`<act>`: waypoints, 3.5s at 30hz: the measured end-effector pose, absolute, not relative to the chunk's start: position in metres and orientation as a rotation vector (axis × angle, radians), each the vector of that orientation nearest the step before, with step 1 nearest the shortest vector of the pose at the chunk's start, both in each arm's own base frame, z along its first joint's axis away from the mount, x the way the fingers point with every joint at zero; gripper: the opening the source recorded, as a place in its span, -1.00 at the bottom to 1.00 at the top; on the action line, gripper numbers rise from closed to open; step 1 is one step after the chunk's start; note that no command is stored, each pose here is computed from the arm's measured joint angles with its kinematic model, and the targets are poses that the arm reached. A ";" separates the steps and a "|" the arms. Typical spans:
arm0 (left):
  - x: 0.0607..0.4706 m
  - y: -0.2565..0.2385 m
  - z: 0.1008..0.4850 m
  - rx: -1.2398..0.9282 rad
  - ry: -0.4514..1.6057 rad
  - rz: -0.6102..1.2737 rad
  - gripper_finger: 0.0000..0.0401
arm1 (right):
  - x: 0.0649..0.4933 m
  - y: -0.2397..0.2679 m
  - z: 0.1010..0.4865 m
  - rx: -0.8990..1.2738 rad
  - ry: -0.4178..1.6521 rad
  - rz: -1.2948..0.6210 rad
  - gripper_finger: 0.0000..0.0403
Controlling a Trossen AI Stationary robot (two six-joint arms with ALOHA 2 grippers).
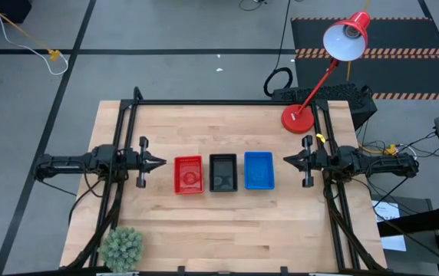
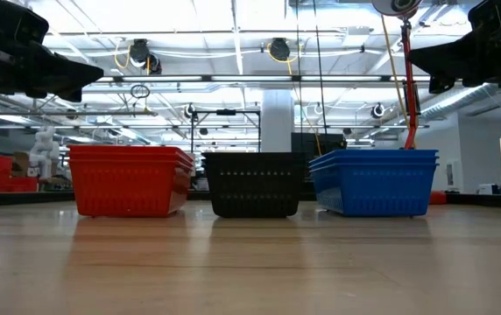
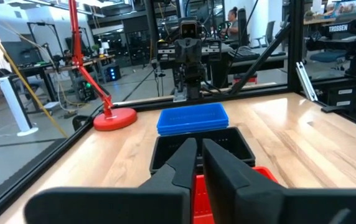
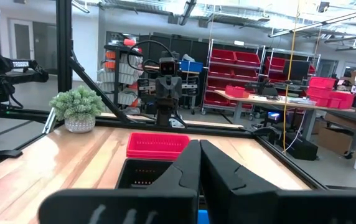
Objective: Stack baskets by color
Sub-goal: Return to Home Position
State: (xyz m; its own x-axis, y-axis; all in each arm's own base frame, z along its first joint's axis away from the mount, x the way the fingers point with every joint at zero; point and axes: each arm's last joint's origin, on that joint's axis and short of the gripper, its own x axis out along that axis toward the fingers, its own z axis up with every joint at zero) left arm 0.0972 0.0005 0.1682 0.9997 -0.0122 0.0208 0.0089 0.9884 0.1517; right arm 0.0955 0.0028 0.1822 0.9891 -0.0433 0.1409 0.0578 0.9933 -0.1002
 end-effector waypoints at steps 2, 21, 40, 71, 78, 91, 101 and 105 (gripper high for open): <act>0.097 0.000 0.168 0.153 -0.022 -0.010 -0.84 | 0.096 0.003 0.182 -0.104 -0.139 -0.051 -1.00; 0.097 0.000 0.168 0.153 -0.021 -0.011 -0.85 | 0.096 0.003 0.182 -0.144 -0.138 -0.053 -1.00; 0.097 0.000 0.168 0.153 -0.021 -0.011 -0.85 | 0.096 0.003 0.170 -0.115 -0.018 -0.036 -1.00; 0.097 0.000 0.168 0.153 -0.021 -0.011 -0.85 | 0.096 0.003 0.177 -0.109 -0.084 -0.047 -1.00; 0.097 0.000 0.168 0.153 -0.021 -0.011 -0.85 | 0.096 0.003 0.177 -0.109 -0.084 -0.047 -1.00; 0.097 0.000 0.168 0.153 -0.021 -0.011 -0.85 | 0.096 0.003 0.177 -0.109 -0.084 -0.047 -1.00; 0.097 0.000 0.168 0.153 -0.021 -0.011 -0.85 | 0.096 0.003 0.177 -0.109 -0.085 -0.047 -1.00; 0.097 0.000 0.168 0.153 -0.021 -0.011 -0.85 | 0.096 0.003 0.177 -0.109 -0.085 -0.047 -1.00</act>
